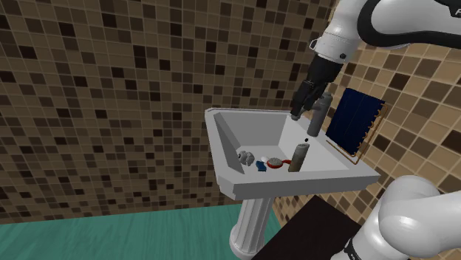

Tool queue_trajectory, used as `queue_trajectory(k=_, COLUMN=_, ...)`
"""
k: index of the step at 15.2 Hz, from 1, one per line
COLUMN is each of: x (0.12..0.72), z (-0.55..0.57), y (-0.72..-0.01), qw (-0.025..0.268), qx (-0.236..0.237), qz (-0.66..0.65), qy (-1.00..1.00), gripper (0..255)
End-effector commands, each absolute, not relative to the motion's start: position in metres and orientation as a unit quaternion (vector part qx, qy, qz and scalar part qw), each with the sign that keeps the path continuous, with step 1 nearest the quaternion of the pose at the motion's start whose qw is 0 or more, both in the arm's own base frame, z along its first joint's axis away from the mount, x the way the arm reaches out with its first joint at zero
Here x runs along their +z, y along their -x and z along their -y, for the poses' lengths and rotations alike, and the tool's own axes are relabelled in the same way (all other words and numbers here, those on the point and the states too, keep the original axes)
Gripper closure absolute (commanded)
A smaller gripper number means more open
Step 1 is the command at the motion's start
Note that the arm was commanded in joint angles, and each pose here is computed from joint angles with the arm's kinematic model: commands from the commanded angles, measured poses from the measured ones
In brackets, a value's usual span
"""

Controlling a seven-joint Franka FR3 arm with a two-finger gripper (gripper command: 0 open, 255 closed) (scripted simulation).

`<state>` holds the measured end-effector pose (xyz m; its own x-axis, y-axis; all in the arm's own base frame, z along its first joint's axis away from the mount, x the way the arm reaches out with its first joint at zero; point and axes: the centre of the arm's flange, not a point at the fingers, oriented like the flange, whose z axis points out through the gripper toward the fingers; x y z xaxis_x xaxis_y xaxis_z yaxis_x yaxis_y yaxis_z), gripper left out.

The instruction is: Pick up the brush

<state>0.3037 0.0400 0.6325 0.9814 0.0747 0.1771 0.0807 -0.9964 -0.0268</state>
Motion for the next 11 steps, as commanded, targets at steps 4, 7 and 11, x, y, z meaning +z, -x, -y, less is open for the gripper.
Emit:
queue_trajectory(k=4, x=0.602, z=-0.013, y=-0.304, qw=0.020, qx=-0.092, qz=0.070, qy=0.993, gripper=0)
queue_trajectory(k=7, x=0.571, z=0.015, y=-0.306, qw=0.024, qx=-0.095, qz=0.101, qy=0.990, gripper=0)
queue_trajectory(k=11, x=0.530, z=0.051, y=-0.312, qw=0.029, qx=-0.099, qz=0.142, qy=0.984, gripper=0)
